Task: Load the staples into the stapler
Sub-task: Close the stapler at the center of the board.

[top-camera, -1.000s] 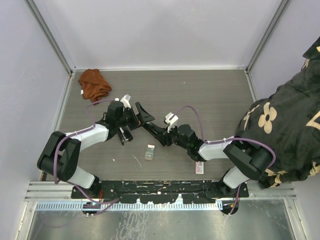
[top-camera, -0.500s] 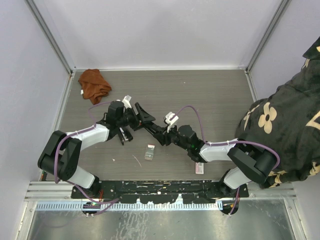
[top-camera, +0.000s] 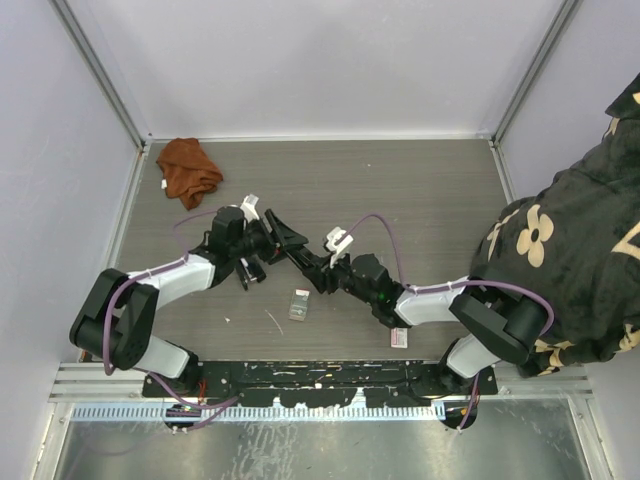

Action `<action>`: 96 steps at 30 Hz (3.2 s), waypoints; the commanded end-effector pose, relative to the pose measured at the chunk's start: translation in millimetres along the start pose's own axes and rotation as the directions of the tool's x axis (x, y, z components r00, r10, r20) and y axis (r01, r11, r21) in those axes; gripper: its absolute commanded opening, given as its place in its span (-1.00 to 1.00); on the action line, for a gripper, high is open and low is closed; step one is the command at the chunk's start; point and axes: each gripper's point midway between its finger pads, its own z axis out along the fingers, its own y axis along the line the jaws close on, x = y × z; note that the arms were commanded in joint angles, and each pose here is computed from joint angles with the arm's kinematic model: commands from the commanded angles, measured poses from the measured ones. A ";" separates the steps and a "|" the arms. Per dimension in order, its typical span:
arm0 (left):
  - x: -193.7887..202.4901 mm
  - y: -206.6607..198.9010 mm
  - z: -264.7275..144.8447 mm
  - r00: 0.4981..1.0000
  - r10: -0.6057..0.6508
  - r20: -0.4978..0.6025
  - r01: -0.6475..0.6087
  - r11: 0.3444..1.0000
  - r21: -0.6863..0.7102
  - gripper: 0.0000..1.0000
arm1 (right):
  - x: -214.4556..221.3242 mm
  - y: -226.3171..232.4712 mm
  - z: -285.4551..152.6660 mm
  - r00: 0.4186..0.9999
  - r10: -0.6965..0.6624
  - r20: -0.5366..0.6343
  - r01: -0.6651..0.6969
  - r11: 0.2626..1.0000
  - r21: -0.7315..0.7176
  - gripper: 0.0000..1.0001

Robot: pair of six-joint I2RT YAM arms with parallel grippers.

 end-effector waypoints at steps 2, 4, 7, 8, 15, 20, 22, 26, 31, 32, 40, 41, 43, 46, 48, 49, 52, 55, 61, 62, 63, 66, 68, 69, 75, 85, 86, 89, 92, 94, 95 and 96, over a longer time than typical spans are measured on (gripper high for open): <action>0.7 -32.6 -13.6 0.999 0.034 0.013 -0.035 0.994 0.108 0.18 | -59.8 4.4 12.3 0.981 0.013 0.194 -0.015 1.000 0.004 -0.98; 1.8 -33.5 -14.9 0.999 0.034 0.010 -0.035 0.993 0.112 0.18 | -58.8 4.6 13.8 0.981 0.020 0.191 -0.021 1.000 0.002 -0.99; 2.5 -33.1 -16.2 0.999 0.036 0.012 -0.037 0.993 0.112 0.08 | -59.8 5.2 16.3 0.981 0.032 0.189 -0.032 0.999 -0.001 -0.99; 2.5 -32.9 -16.3 0.999 0.037 0.012 -0.038 0.993 0.111 0.03 | -58.6 5.7 17.1 0.982 0.034 0.184 -0.035 0.999 -0.002 -0.98; 3.3 -29.7 -16.6 0.999 0.053 0.011 -0.054 0.994 0.098 -0.37 | -55.9 6.5 17.9 0.984 0.051 0.172 -0.051 0.999 -0.006 -0.99; 0.9 -25.0 -15.3 0.996 0.083 0.018 -0.084 0.993 0.079 -0.75 | -51.4 14.2 17.1 0.991 0.050 0.128 -0.045 0.998 -0.044 -0.28; -1.0 -24.3 -15.7 0.995 0.094 0.025 -0.095 0.993 0.076 -0.88 | -51.2 16.6 11.4 0.991 0.053 0.122 -0.046 0.997 -0.057 0.25; -3.2 -29.2 -18.0 0.993 0.117 0.030 -0.120 0.988 0.093 -0.99 | -53.0 19.7 -2.3 0.995 0.044 0.093 -0.038 0.997 -0.070 0.64; -5.4 -47.2 -25.4 0.986 0.159 0.039 -0.164 0.973 0.161 -0.99 | -63.6 21.0 -22.3 0.995 0.086 0.060 -0.078 0.989 -0.122 0.80; -6.1 -50.7 -27.7 0.985 0.170 0.041 -0.175 0.969 0.177 -0.99 | -69.7 19.8 -28.3 0.993 0.105 0.062 -0.095 0.986 -0.138 0.83; -0.7 -66.4 -41.0 0.961 0.277 0.015 -0.270 0.919 0.288 -0.99 | -81.4 -1.2 -61.7 0.981 0.189 -0.033 -0.191 0.944 -0.268 0.86; 1.8 -67.9 -43.1 0.957 0.290 0.003 -0.277 0.911 0.307 -1.00 | -80.1 -2.0 -63.2 0.980 0.190 -0.055 -0.198 0.938 -0.286 0.86; 5.4 -73.1 -47.2 0.948 0.319 -0.015 -0.294 0.890 0.348 -0.99 | -75.5 1.6 -64.8 0.975 0.195 -0.109 -0.221 0.917 -0.332 0.86; 13.5 -83.8 -54.0 0.928 0.369 -0.050 -0.316 0.852 0.417 -0.99 | -70.7 16.1 -66.5 0.964 0.200 -0.177 -0.258 0.868 -0.424 0.86; 20.0 -90.9 -59.5 0.912 0.403 -0.074 -0.326 0.824 0.464 -1.00 | -67.9 22.3 -65.7 0.955 0.205 -0.214 -0.284 0.840 -0.462 0.86; 22.1 -94.9 -62.2 0.905 0.417 -0.081 -0.330 0.810 0.484 -1.00 | -66.2 23.7 -65.0 0.952 0.203 -0.229 -0.291 0.832 -0.472 0.87; 27.4 -103.5 -69.7 0.886 0.454 -0.094 -0.343 0.778 0.526 -1.00 | -60.4 30.7 -65.6 0.941 0.196 -0.277 -0.318 0.793 -0.519 0.88; 29.8 -110.4 -74.8 0.876 0.474 -0.093 -0.351 0.756 0.552 -1.00 | -59.2 35.9 -66.6 0.933 0.198 -0.301 -0.339 0.767 -0.545 0.98; 29.9 -118.2 -79.7 0.873 0.483 -0.069 -0.359 0.731 0.581 -0.99 | -57.5 54.4 -76.9 0.906 0.195 -0.375 -0.402 0.669 -0.625 0.92; 29.4 -118.7 -79.9 0.874 0.482 -0.068 -0.357 0.730 0.583 -1.00 | -57.4 56.8 -77.9 0.902 0.197 -0.384 -0.413 0.656 -0.632 0.87; 29.8 -119.4 -80.4 0.872 0.484 -0.069 -0.357 0.726 0.588 -0.99 | -57.7 59.5 -79.1 0.898 0.199 -0.392 -0.422 0.641 -0.641 0.73; 30.8 -121.3 -81.5 0.872 0.483 -0.073 -0.351 0.723 0.595 -0.99 | -58.3 62.5 -78.1 0.884 0.217 -0.414 -0.453 0.619 -0.641 -0.19; 30.3 -121.3 -81.6 0.873 0.483 -0.069 -0.352 0.722 0.595 -0.99 | -58.8 61.8 -75.1 0.876 0.230 -0.425 -0.469 0.619 -0.630 -0.93; 30.7 -121.9 -82.2 0.872 0.485 -0.068 -0.355 0.720 0.596 -1.00 | -57.7 60.7 -73.5 0.872 0.237 -0.429 -0.475 0.622 -0.622 -0.98; 29.7 -122.6 -82.2 0.874 0.482 -0.063 -0.356 0.722 0.593 -0.99 | -59.4 57.8 -69.8 0.875 0.255 -0.411 -0.471 0.646 -0.601 -0.98; 27.2 -127.0 -84.7 0.879 0.473 -0.056 -0.356 0.731 0.582 -1.00 | -61.2 62.8 -75.8 0.863 0.268 -0.428 -0.496 0.611 -0.617 1.00; 27.6 -126.3 -84.4 0.879 0.473 -0.058 -0.356 0.732 0.581 -1.00 | -61.2 63.3 -76.5 0.862 0.270 -0.429 -0.498 0.608 -0.618 1.00; 27.5 -122.3 -82.6 0.878 0.475 -0.061 -0.361 0.740 0.568 -1.00 | -62.5 64.8 -78.3 0.861 0.275 -0.427 -0.501 0.600 -0.624 0.95; 27.7 -119.7 -82.0 0.876 0.478 -0.061 -0.367 0.744 0.558 -1.00 | -63.6 65.0 -79.0 0.858 0.282 -0.429 -0.507 0.595 -0.624 0.42; 27.7 -117.7 -81.6 0.872 0.485 -0.057 -0.379 0.746 0.548 -0.99 | -64.0 64.5 -78.0 0.857 0.287 -0.428 -0.509 0.597 -0.620 -0.26; 26.6 -115.8 -80.2 0.871 0.489 -0.053 -0.388 0.749 0.538 -0.99 | -64.1 64.2 -77.3 0.856 0.290 -0.428 -0.512 0.598 -0.617 -0.59; 25.5 -112.2 -77.8 0.870 0.491 -0.053 -0.395 0.756 0.522 -0.99 | -64.3 63.5 -76.0 0.855 0.294 -0.428 -0.514 0.601 -0.613 -0.90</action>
